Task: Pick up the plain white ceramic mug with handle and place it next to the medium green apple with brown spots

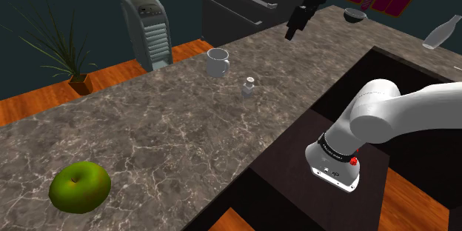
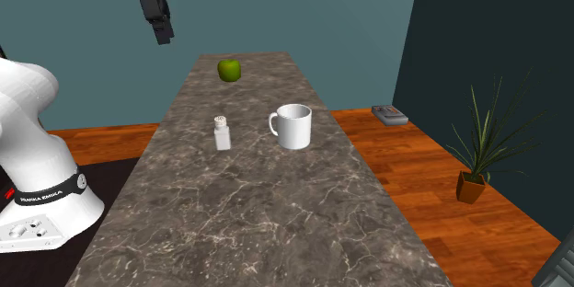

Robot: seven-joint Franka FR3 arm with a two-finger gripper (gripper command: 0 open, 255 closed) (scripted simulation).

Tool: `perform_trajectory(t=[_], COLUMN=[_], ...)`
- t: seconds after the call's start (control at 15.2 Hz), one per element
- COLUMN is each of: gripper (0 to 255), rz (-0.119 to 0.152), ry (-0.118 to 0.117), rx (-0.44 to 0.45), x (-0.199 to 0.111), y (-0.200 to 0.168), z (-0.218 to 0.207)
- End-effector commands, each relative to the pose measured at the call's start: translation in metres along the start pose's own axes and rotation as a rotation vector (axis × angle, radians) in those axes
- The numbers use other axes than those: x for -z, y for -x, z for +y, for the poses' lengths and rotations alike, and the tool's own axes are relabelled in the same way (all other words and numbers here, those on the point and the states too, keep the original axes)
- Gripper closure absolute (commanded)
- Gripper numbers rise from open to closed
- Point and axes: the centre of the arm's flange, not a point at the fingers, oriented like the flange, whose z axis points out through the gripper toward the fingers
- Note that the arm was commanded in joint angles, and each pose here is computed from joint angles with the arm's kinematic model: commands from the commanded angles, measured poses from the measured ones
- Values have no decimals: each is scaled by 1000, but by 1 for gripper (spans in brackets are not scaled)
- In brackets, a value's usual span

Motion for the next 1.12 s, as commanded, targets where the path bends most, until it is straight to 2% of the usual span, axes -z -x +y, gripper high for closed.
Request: perform_trajectory(t=[0.0, 1.06], gripper=[0, 0], rz=[0, -29], ry=[0, -36], rx=[0, -5], x=[0, -136], y=[0, -166], z=[0, 18])
